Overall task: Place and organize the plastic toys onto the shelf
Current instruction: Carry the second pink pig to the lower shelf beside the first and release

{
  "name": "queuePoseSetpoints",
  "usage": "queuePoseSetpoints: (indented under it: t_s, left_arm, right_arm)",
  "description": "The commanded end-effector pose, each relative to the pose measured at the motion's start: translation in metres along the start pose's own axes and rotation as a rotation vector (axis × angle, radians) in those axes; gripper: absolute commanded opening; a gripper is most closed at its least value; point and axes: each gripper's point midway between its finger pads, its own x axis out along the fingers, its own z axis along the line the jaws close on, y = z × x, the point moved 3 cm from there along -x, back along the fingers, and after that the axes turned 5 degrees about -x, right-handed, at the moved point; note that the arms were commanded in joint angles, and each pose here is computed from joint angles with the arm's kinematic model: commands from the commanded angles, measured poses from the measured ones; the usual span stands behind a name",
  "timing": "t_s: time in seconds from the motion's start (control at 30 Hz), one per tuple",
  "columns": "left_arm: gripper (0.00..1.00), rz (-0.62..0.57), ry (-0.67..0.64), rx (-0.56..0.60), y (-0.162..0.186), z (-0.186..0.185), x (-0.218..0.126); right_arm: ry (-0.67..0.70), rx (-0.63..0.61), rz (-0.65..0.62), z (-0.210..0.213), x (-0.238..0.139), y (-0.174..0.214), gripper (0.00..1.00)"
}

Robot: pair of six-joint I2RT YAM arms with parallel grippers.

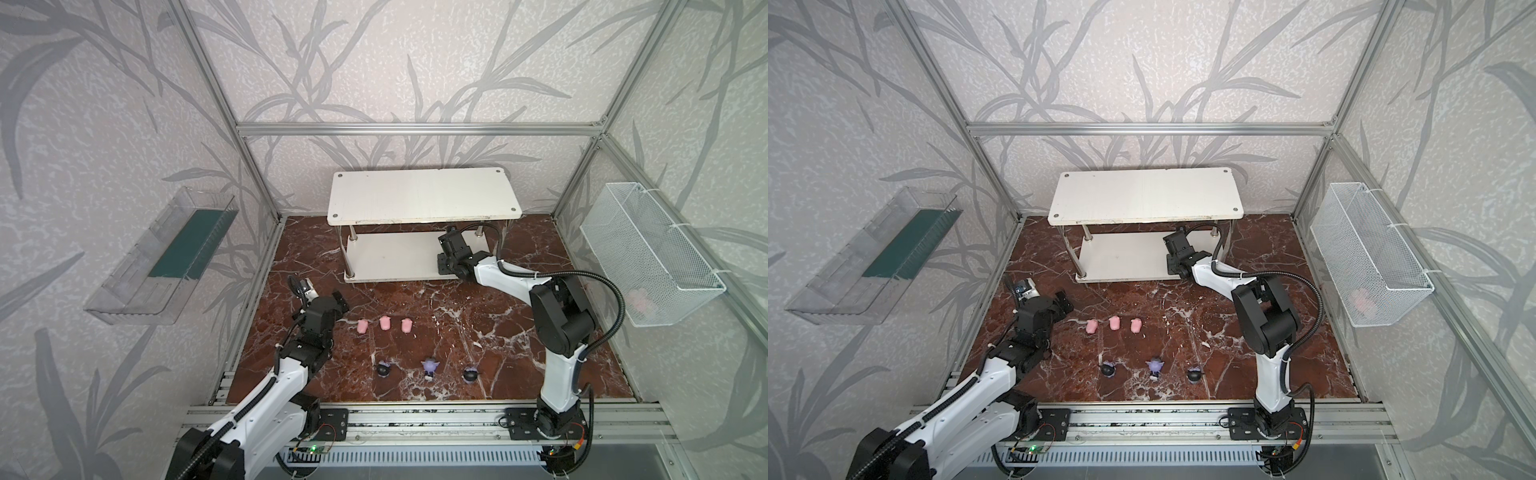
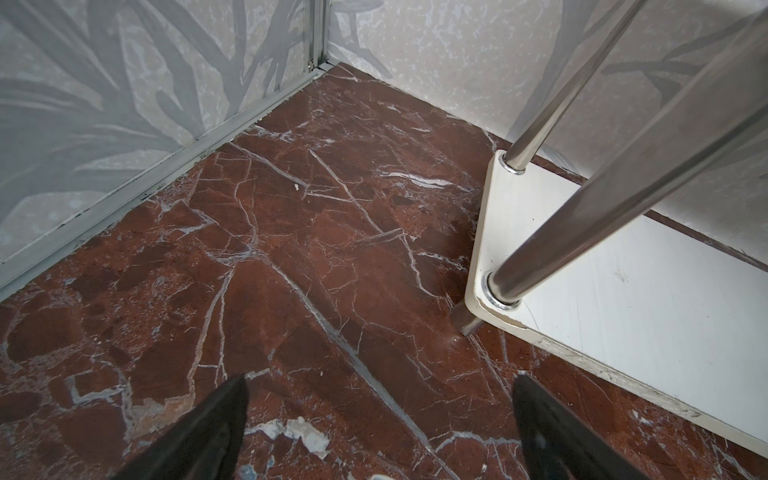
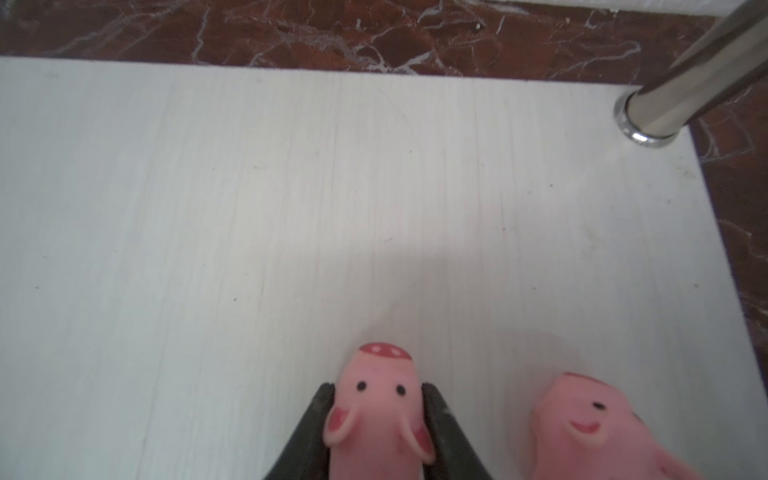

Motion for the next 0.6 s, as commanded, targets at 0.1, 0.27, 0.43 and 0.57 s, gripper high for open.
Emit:
queuePoseSetpoints:
  t_s: [0.1,0.27,0.43,0.57]
  left_arm:
    - [0.97,-0.017,-0.015,-0.010,-0.002,0.003,0.000]
    - [0.97,-0.016,-0.019,-0.012,-0.001,0.004,-0.001]
    - [0.97,-0.016,-0.022,-0.011,-0.001,0.006,-0.001]
    - [0.97,-0.016,-0.023,-0.011,0.000,0.006,-0.001]
  right_arm:
    - [-0.008,-0.003,0.030,0.002,0.004,0.004,0.40]
    - [-0.014,0.008,0.020,0.001,-0.002,0.002,0.53]
    - [-0.043,0.012,-0.016,0.001,-0.018,-0.010,0.59]
    - [-0.090,0.026,-0.058,0.001,-0.040,-0.019,0.60]
